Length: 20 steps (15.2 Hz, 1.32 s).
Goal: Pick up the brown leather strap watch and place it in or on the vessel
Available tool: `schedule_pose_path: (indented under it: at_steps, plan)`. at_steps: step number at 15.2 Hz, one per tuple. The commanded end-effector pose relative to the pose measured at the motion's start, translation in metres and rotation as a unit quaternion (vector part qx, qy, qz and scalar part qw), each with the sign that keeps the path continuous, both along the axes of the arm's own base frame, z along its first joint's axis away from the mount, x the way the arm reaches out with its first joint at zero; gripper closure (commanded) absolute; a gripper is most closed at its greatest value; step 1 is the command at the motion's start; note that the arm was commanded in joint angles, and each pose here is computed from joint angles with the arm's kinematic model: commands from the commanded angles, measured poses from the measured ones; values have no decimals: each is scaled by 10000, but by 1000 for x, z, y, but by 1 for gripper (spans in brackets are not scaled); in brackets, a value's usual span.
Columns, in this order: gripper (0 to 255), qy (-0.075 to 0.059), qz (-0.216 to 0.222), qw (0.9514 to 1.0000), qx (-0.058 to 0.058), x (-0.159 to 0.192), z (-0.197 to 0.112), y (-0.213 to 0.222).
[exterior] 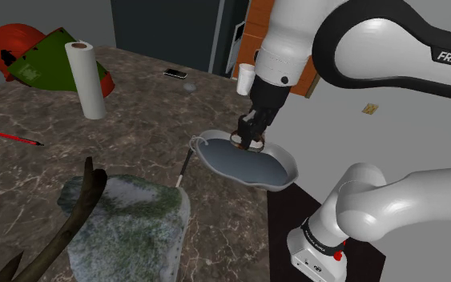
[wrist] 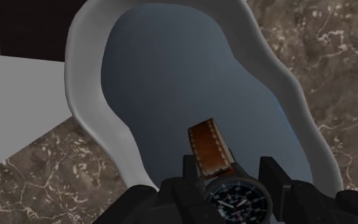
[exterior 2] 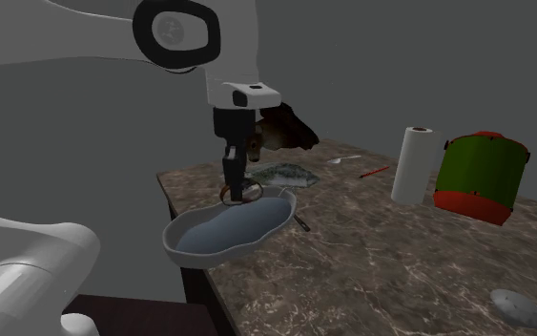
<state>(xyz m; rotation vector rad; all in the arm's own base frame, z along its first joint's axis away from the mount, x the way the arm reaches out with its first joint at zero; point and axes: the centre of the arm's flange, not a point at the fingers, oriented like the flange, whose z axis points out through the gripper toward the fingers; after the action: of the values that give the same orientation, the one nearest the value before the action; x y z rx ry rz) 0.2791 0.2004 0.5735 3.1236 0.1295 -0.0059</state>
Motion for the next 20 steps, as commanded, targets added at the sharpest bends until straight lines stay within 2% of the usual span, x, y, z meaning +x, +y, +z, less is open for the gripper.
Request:
schedule_pose_path:
  at_steps: [1, 6, 7, 12, 16, 20]
  plan:
    - [255, -2, 0, 10000, 1, 0, -2, 0]
    - [255, -2, 0, 10000, 1, 0, -2, 0]
    - [0, -2, 0, 10000, 1, 0, -2, 0]
    - [0, -2, 0, 10000, 1, 0, -2, 0]
    - [0, -2, 0, 10000, 1, 0, 48, 0]
    - [0, -2, 0, 10000, 1, 0, 48, 0]
